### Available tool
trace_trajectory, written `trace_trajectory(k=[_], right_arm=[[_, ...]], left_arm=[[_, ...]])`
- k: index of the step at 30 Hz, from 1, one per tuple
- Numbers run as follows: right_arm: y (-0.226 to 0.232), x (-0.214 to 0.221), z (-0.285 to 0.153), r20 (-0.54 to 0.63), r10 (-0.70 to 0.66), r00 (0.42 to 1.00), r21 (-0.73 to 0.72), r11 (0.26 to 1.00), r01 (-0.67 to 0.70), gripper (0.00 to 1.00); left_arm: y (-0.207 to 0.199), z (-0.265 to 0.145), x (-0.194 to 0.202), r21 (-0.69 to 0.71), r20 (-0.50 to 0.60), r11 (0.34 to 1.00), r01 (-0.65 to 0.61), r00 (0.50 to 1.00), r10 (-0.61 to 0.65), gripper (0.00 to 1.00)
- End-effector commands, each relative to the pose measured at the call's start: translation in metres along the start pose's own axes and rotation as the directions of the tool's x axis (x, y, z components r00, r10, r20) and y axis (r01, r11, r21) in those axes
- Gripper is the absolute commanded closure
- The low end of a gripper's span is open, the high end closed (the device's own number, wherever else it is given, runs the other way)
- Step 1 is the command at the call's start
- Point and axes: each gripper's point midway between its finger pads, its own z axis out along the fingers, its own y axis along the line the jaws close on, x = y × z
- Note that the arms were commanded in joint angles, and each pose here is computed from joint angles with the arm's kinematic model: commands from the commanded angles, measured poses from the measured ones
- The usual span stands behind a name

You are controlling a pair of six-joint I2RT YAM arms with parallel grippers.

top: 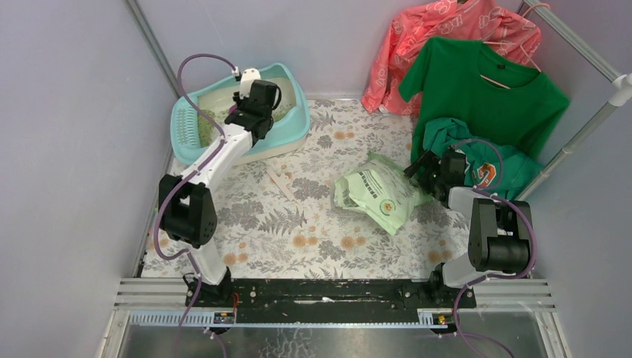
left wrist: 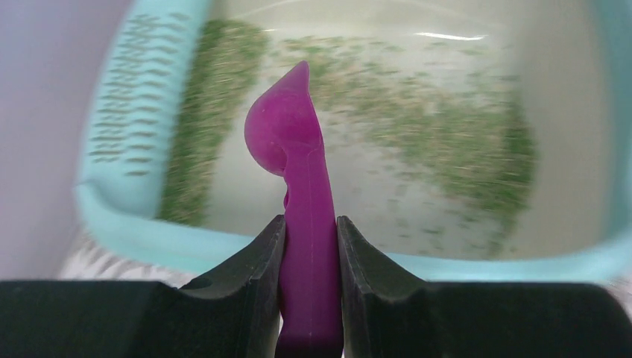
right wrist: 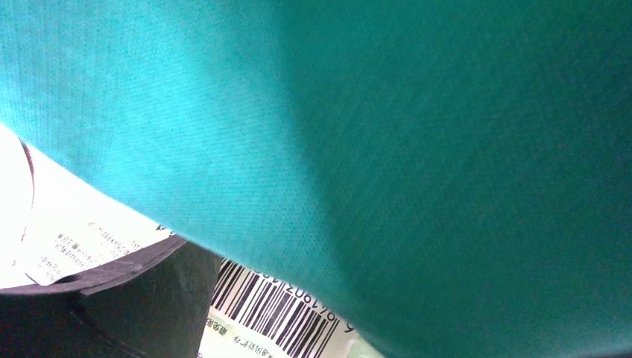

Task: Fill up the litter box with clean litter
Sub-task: 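Pour the cat litter into the litter box, then scoop the cat litter from the cat litter bag.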

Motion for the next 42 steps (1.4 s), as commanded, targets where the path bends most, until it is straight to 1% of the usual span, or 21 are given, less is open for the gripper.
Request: trace_trajectory(k=[1, 2, 4, 6, 7, 9, 11, 14, 15, 18, 19, 21, 24, 25, 26, 27, 32, 33, 38, 39, 42], right_arm=[[-0.021, 0.056, -0.004, -0.187, 0.038, 0.982, 0.051, 0.998, -0.029, 0.00], [-0.021, 0.056, -0.004, -0.187, 0.039, 0.982, 0.051, 0.998, -0.030, 0.00], [-0.021, 0.056, -0.004, -0.186, 0.038, 0.982, 0.051, 0.998, -0.029, 0.00], [-0.021, 0.055, -0.004, -0.187, 0.038, 0.982, 0.051, 0.998, -0.029, 0.00], [-0.021, 0.056, -0.004, -0.188, 0.039, 0.981, 0.052, 0.998, -0.030, 0.00], [-0.021, 0.056, -0.004, -0.190, 0.039, 0.981, 0.053, 0.998, -0.029, 0.00], [-0.021, 0.056, -0.004, -0.188, 0.041, 0.981, 0.055, 0.998, -0.031, 0.00], [-0.022, 0.055, -0.004, -0.184, 0.042, 0.982, 0.059, 0.998, -0.032, 0.00], [-0.022, 0.055, -0.005, -0.181, 0.042, 0.983, 0.059, 0.998, -0.032, 0.00], [-0.023, 0.054, -0.006, -0.174, 0.044, 0.984, 0.061, 0.998, -0.033, 0.00], [-0.022, 0.054, -0.005, -0.173, 0.042, 0.984, 0.060, 0.998, -0.032, 0.00], [-0.022, 0.055, -0.005, -0.179, 0.044, 0.983, 0.062, 0.998, -0.033, 0.00], [-0.022, 0.054, -0.005, -0.176, 0.042, 0.983, 0.061, 0.998, -0.032, 0.00], [-0.022, 0.054, -0.005, -0.175, 0.043, 0.984, 0.061, 0.998, -0.033, 0.00], [-0.022, 0.054, -0.005, -0.177, 0.043, 0.983, 0.062, 0.998, -0.033, 0.00], [-0.022, 0.054, -0.005, -0.175, 0.042, 0.984, 0.060, 0.998, -0.032, 0.00], [-0.022, 0.054, -0.004, -0.181, 0.043, 0.982, 0.063, 0.997, -0.032, 0.00], [-0.023, 0.055, -0.004, -0.182, 0.044, 0.982, 0.064, 0.997, -0.032, 0.00], [-0.022, 0.054, -0.004, -0.183, 0.044, 0.982, 0.064, 0.997, -0.033, 0.00], [-0.022, 0.054, -0.004, -0.181, 0.044, 0.982, 0.064, 0.997, -0.033, 0.00], [-0.022, 0.055, -0.004, -0.184, 0.045, 0.982, 0.064, 0.997, -0.034, 0.00]], left_arm=[[0.076, -0.015, -0.014, -0.367, 0.023, 0.925, -0.095, 0.993, 0.112, 0.98], [0.077, -0.021, -0.018, -0.369, 0.035, 0.925, -0.090, 0.993, 0.111, 0.98], [0.073, -0.034, -0.029, -0.319, 0.064, 0.946, -0.054, 0.995, 0.078, 0.98], [0.055, -0.058, -0.045, -0.167, 0.092, 0.986, 0.003, 0.996, 0.012, 0.97], [0.045, -0.074, -0.053, -0.069, 0.088, 0.996, 0.048, 0.995, -0.042, 0.97], [0.025, -0.108, -0.066, 0.140, 0.043, 0.982, 0.124, 0.991, -0.131, 0.97], [0.007, -0.152, -0.072, 0.351, -0.034, 0.918, 0.187, 0.982, -0.187, 0.96], [-0.010, -0.216, -0.058, 0.570, -0.170, 0.785, 0.245, 0.969, -0.179, 0.96], [-0.013, -0.238, -0.049, 0.633, -0.213, 0.726, 0.267, 0.962, -0.169, 0.96], [-0.010, -0.289, -0.015, 0.739, -0.333, 0.571, 0.357, 0.931, -0.152, 0.94], [-0.009, -0.297, 0.005, 0.744, -0.387, 0.540, 0.394, 0.913, -0.132, 0.94], [-0.004, -0.322, 0.029, 0.767, -0.458, 0.459, 0.448, 0.884, -0.097, 0.94], [0.000, -0.345, 0.061, 0.758, -0.562, 0.367, 0.539, 0.826, -0.053, 0.94], [-0.001, -0.354, 0.069, 0.756, -0.594, 0.320, 0.571, 0.804, -0.033, 0.94], [-0.002, -0.360, 0.077, 0.746, -0.622, 0.289, 0.600, 0.783, -0.019, 0.94], [-0.001, -0.362, 0.083, 0.734, -0.643, 0.276, 0.621, 0.766, -0.012, 0.94], [0.003, -0.361, 0.109, 0.692, -0.693, 0.276, 0.667, 0.721, -0.004, 0.94], [0.002, -0.361, 0.113, 0.687, -0.701, 0.268, 0.676, 0.713, -0.001, 0.93], [-0.008, -0.347, 0.128, 0.647, -0.743, 0.254, 0.719, 0.670, -0.005, 0.93], [-0.012, -0.343, 0.129, 0.644, -0.745, 0.251, 0.722, 0.667, -0.008, 0.93], [-0.021, -0.327, 0.130, 0.640, -0.740, 0.276, 0.717, 0.672, -0.030, 0.94]])
